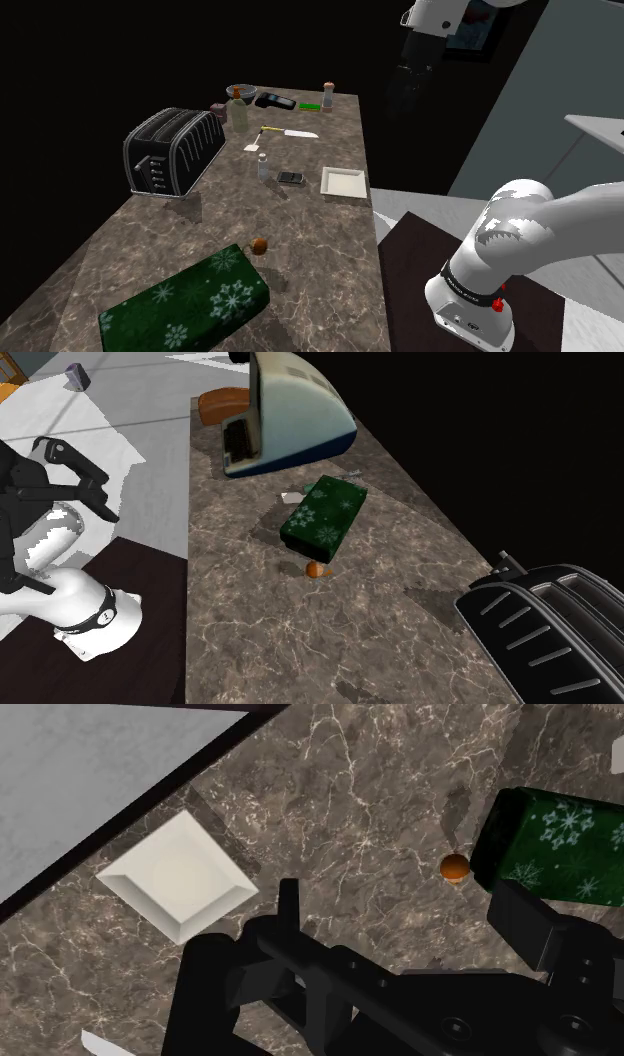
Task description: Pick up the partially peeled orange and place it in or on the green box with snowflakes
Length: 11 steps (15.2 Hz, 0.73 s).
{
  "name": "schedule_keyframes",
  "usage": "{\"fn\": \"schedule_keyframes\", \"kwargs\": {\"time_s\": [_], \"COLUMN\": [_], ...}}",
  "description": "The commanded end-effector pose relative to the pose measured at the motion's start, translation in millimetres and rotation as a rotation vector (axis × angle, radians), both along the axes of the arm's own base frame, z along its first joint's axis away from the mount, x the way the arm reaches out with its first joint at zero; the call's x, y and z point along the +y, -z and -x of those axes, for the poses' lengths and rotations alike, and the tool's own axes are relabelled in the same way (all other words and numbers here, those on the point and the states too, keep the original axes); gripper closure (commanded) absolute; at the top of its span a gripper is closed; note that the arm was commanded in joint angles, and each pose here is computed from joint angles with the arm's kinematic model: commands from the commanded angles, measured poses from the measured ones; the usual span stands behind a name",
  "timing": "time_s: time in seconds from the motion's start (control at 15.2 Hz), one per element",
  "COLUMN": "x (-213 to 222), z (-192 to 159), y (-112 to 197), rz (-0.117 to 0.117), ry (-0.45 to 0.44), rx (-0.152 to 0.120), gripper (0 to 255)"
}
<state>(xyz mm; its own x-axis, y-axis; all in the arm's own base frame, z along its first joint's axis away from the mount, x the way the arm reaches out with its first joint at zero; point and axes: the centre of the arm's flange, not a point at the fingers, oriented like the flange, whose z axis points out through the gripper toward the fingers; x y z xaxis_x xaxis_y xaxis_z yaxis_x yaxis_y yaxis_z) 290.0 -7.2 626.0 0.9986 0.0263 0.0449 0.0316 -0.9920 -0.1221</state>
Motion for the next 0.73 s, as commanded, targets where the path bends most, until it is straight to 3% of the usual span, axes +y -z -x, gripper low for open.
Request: {"fn": "schedule_keyframes", "kwargs": {"time_s": [0.0, 0.66], "x": [0, 76], "z": [0, -53], "y": [0, 95], "rz": [0.0, 0.001], "ry": [0.0, -0.035], "rx": [0.0, 0.001], "gripper": [0, 0]}}
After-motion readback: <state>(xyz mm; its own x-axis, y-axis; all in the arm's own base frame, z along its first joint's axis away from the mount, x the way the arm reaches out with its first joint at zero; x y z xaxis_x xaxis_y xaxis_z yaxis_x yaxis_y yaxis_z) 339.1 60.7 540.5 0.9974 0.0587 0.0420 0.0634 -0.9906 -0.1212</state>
